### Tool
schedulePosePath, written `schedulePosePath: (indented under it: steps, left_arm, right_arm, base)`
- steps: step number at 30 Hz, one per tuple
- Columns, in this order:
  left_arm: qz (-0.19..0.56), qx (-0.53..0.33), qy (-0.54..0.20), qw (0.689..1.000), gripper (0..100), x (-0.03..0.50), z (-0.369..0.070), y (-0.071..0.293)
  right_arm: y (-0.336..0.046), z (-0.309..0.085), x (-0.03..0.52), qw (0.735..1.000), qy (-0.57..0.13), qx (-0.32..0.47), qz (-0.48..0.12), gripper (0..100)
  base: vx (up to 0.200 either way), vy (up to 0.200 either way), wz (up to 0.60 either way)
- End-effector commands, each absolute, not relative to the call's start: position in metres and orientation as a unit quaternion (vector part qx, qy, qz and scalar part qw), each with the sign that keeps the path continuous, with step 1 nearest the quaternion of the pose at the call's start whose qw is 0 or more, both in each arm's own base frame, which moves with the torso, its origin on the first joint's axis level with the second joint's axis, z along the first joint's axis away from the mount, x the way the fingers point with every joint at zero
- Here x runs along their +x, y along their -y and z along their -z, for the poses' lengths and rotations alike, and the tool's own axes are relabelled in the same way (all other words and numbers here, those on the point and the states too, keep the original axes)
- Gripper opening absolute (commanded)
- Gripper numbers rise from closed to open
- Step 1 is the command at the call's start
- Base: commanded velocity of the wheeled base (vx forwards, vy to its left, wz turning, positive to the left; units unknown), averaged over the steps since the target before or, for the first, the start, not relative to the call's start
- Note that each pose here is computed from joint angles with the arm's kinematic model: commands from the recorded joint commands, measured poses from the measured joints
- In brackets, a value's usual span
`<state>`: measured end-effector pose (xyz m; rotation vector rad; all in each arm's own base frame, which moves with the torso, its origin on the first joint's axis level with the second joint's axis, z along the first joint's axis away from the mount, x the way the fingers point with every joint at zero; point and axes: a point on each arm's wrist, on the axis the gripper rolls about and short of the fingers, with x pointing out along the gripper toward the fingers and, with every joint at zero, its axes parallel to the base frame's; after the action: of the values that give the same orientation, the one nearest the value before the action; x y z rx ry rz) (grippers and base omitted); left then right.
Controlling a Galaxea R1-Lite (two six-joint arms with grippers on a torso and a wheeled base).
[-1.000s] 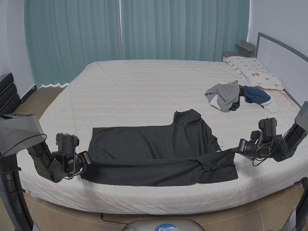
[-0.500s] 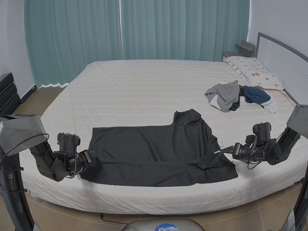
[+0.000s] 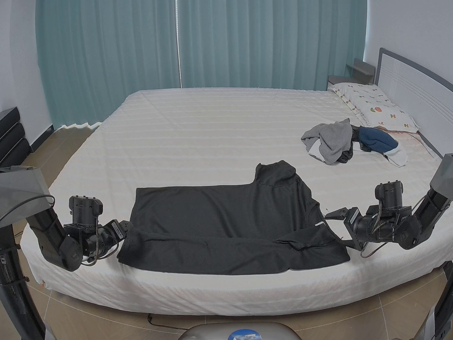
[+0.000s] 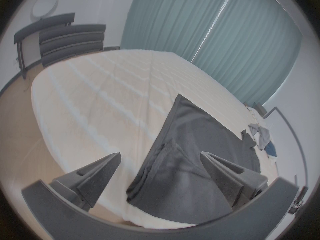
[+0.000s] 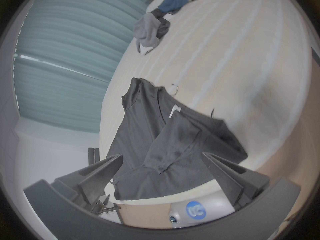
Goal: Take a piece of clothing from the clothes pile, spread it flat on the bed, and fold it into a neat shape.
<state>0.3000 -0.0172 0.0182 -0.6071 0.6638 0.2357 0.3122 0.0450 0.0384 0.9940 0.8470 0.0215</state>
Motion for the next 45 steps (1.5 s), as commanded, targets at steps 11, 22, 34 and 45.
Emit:
schedulePosePath:
  steps: [11, 22, 34, 45]
  left_arm:
    - [-0.117, -0.401, -0.374, 0.828, 100, 0.274, -0.004, 0.021]
    - [-0.108, -0.437, -0.394, 0.801, 100, 0.270, 0.001, 0.025]
    - [-0.108, -0.435, -0.396, 0.801, 100, 0.270, 0.003, 0.025]
    - [-0.108, -0.434, -0.398, 0.801, 100, 0.270, 0.004, 0.025]
  right_arm:
    - [-0.080, 0.006, 0.341, 0.793, -0.387, 0.468, 0.055, 100]
    - [-0.087, 0.006, 0.352, 0.802, -0.372, 0.465, 0.049, 100]
    - [-0.086, -0.014, 0.340, 0.808, -0.360, 0.464, 0.052, 100]
    - [-0.091, -0.001, 0.334, 0.801, -0.385, 0.455, 0.055, 100]
  base:
    - [0.000, 0.000, 0.00]
    - [0.000, 0.000, 0.00]
    - [0.000, 0.000, 0.00]
    - [0.000, 0.000, 0.00]
